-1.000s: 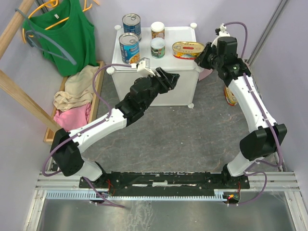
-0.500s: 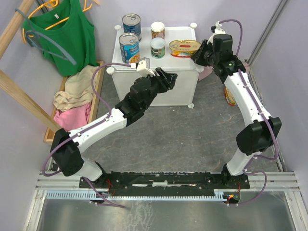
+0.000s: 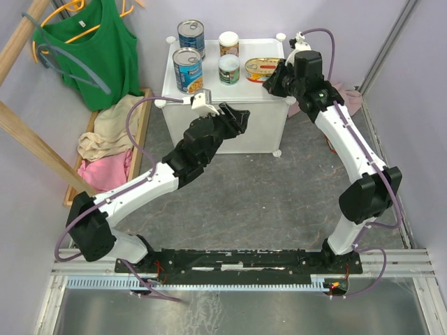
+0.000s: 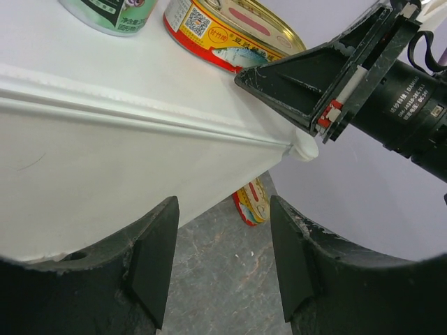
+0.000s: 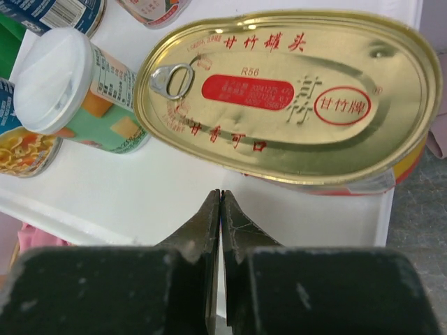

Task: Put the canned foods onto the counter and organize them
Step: Place the canned food on the counter.

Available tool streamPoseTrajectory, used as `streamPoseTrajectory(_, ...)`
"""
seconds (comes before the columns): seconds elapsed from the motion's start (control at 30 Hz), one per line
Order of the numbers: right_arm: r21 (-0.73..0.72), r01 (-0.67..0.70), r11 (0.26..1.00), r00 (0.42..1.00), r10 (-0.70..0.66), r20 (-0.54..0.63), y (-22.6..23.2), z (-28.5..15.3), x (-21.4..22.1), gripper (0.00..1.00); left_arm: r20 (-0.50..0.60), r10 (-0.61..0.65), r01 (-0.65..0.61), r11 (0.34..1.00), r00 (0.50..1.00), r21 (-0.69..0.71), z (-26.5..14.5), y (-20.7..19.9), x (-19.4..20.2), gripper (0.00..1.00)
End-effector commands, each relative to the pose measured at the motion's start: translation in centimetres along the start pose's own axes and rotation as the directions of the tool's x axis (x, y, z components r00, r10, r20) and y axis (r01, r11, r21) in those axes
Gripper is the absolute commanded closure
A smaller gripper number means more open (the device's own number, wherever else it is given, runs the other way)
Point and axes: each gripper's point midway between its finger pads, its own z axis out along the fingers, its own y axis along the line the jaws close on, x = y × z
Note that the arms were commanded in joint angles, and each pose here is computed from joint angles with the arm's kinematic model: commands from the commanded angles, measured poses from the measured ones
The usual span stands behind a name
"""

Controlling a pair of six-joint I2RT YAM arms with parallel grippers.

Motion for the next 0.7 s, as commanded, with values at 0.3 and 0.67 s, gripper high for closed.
streamPoseTrajectory(0.3,0.068,0.059,0.996,0.992,-0.066,0.105,-0.4,1.4,-3.7,0.92,0.108,0.028,-0.029,1.0,0.994,0.007,-2.6,0.4,-3.6,0.4)
streamPoseTrajectory(0.67,0.042,0.057,0.998,0.992,-0.061,0.112,0.0,3.3,-4.0,0.93,0.125,0.032,-0.032,0.999,0.992,0.003,-3.3,0.9,-3.7,0.4)
